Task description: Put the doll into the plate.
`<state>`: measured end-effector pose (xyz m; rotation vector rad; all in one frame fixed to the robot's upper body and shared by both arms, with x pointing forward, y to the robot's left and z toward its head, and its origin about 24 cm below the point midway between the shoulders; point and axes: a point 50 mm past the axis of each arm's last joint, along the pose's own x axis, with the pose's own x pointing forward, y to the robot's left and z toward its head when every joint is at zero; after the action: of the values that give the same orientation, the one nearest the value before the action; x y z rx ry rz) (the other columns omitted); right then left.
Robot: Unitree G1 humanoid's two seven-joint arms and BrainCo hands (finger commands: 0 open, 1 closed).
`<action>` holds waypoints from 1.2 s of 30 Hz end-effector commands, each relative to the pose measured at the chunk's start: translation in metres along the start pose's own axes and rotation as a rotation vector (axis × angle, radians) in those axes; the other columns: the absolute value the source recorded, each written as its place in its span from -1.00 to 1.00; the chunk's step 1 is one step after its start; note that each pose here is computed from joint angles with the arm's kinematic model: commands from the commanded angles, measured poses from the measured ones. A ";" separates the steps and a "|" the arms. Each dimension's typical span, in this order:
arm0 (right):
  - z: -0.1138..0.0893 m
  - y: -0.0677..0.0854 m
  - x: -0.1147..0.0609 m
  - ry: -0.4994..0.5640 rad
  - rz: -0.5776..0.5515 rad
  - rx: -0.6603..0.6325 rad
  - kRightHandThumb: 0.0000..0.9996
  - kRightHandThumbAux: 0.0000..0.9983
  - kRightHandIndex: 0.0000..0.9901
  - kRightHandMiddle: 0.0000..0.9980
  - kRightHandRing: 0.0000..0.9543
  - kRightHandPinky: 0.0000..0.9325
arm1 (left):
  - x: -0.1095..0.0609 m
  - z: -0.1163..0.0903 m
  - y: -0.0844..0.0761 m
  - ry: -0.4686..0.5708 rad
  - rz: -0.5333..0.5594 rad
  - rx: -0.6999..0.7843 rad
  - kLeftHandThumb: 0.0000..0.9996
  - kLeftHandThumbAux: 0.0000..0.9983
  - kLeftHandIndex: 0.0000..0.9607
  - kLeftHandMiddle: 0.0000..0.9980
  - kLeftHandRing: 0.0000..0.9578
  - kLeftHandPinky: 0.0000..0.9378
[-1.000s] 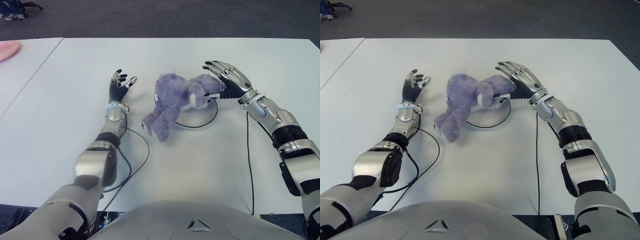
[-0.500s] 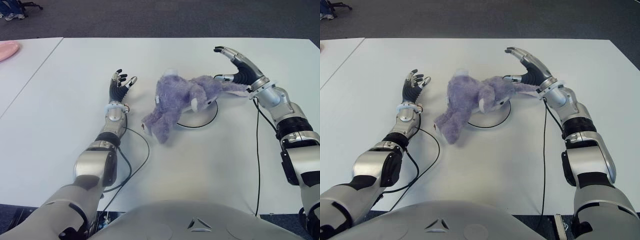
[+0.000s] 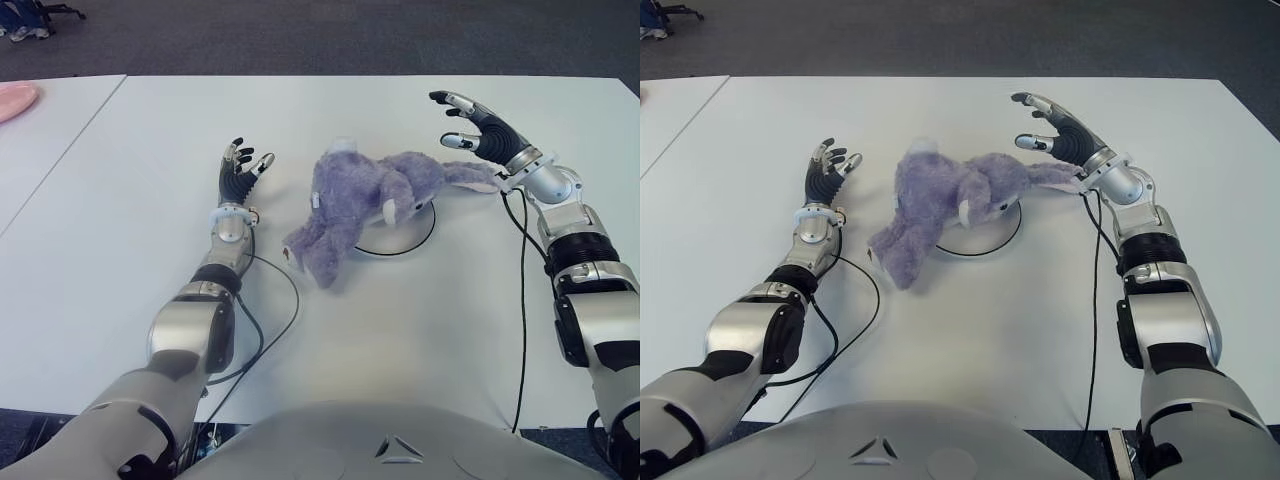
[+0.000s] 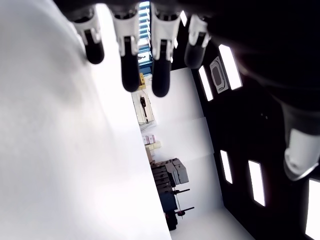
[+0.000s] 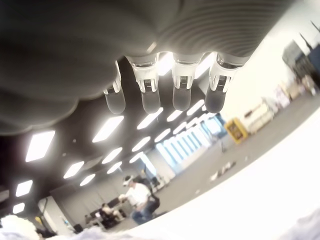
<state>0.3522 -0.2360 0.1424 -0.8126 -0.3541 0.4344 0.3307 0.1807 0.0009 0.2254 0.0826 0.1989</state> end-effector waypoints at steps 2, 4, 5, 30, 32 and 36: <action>0.007 -0.036 0.003 -0.015 0.129 0.160 -0.92 -0.44 -1.00 -1.00 -0.99 -0.79 | -0.067 -0.088 -0.021 0.407 -0.084 0.062 -1.00 0.03 -0.75 -0.54 -0.58 -0.85; 0.009 -0.054 0.000 0.001 0.189 0.239 -0.94 -0.38 -1.00 -1.00 -1.00 -0.82 | -0.067 -0.088 -0.021 0.409 -0.088 0.068 -1.00 0.02 -0.76 -0.53 -0.57 -0.86; 0.010 -0.059 -0.001 0.005 0.207 0.266 -0.96 -0.34 -1.00 -1.00 -1.00 -0.84 | -0.067 -0.088 -0.021 0.411 -0.089 0.070 -1.00 0.02 -0.76 -0.53 -0.57 -0.87; -0.071 0.040 -0.021 0.377 -0.302 0.926 -1.00 0.37 -0.96 -0.96 -1.00 -0.97 | -0.066 -0.088 -0.019 0.415 -0.093 0.073 -1.00 -0.01 -0.75 -0.51 -0.59 -0.91; -0.073 0.052 -0.022 0.407 -0.339 0.928 -1.00 0.42 -0.95 -0.94 -1.00 -0.97 | -0.065 -0.089 -0.018 0.418 -0.091 0.075 -1.00 -0.01 -0.75 -0.52 -0.59 -0.91; -0.072 0.069 -0.020 0.448 -0.387 0.911 -1.00 0.53 -0.91 -0.91 -0.98 -0.99 | -0.065 -0.089 -0.016 0.422 -0.086 0.073 -1.00 -0.01 -0.74 -0.52 -0.59 -0.89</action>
<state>0.3583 -0.2614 0.0609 0.0555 0.0969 0.0825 0.3321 0.1772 0.0012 0.2254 0.0880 0.1912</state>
